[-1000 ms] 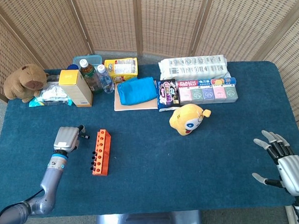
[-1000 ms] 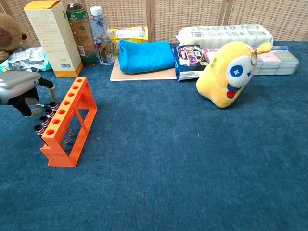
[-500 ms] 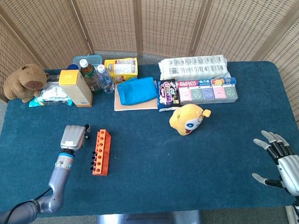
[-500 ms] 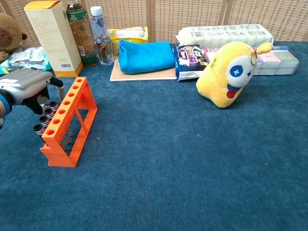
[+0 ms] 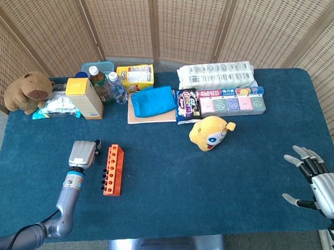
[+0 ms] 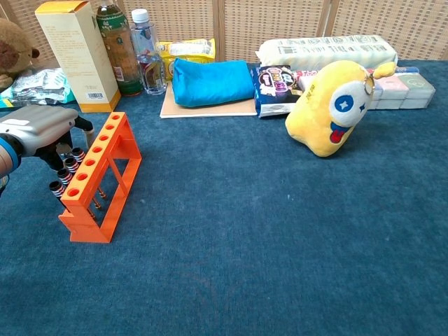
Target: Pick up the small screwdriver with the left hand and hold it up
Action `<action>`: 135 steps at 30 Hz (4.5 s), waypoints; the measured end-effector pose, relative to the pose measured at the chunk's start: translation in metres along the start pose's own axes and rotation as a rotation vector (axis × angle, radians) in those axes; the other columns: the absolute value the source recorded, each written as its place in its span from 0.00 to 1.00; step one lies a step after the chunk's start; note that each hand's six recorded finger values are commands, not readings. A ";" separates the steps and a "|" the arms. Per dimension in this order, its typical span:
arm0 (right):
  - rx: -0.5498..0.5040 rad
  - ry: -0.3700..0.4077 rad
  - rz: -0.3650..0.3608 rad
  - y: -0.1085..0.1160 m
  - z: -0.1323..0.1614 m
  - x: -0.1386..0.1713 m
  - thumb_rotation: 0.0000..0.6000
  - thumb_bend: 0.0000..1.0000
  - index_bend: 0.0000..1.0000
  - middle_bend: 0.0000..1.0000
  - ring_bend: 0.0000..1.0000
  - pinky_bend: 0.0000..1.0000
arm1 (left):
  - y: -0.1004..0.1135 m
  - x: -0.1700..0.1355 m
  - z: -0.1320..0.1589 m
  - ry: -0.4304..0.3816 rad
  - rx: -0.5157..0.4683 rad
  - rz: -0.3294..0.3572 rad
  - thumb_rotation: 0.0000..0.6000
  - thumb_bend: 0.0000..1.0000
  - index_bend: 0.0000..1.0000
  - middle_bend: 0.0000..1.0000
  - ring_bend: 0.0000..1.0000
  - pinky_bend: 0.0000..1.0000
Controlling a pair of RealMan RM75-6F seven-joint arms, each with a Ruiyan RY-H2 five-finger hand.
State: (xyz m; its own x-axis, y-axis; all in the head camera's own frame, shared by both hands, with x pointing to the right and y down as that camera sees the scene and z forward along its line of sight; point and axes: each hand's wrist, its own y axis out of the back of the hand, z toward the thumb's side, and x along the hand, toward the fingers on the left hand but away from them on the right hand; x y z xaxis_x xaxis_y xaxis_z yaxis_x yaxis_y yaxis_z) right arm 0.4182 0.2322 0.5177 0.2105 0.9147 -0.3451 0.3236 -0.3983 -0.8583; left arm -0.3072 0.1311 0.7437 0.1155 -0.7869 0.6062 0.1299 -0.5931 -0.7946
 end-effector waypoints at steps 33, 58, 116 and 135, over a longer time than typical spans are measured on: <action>-0.015 0.003 -0.009 0.006 -0.001 0.002 1.00 0.06 0.16 0.05 0.00 0.00 | -0.006 0.005 0.006 0.022 0.013 -0.009 1.00 0.41 0.53 1.00 1.00 1.00; -0.011 0.006 0.001 0.004 -0.001 0.002 1.00 0.06 0.16 0.05 0.00 0.00 | 0.031 -0.022 -0.013 0.030 -0.025 0.019 1.00 0.41 0.58 1.00 1.00 1.00; 0.034 0.004 0.036 -0.013 0.005 -0.002 1.00 0.06 0.16 0.05 0.00 0.00 | 0.099 -0.075 -0.035 -0.114 -1.302 -0.479 1.00 0.40 0.58 1.00 1.00 1.00; 0.039 0.004 0.038 -0.015 0.006 -0.002 1.00 0.06 0.16 0.05 0.00 0.00 | 0.098 -0.080 -0.046 -0.011 -1.338 -0.533 1.00 0.40 0.58 1.00 1.00 1.00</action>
State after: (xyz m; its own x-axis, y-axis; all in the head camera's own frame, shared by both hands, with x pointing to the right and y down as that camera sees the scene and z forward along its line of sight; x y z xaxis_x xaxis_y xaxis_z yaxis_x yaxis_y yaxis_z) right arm 0.4074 0.2364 0.5286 0.2258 0.8985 -0.3764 0.2788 -0.4298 -0.8588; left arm -0.3495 0.1282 0.6152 0.3568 -0.4267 0.8310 -0.8446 -0.5275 0.0918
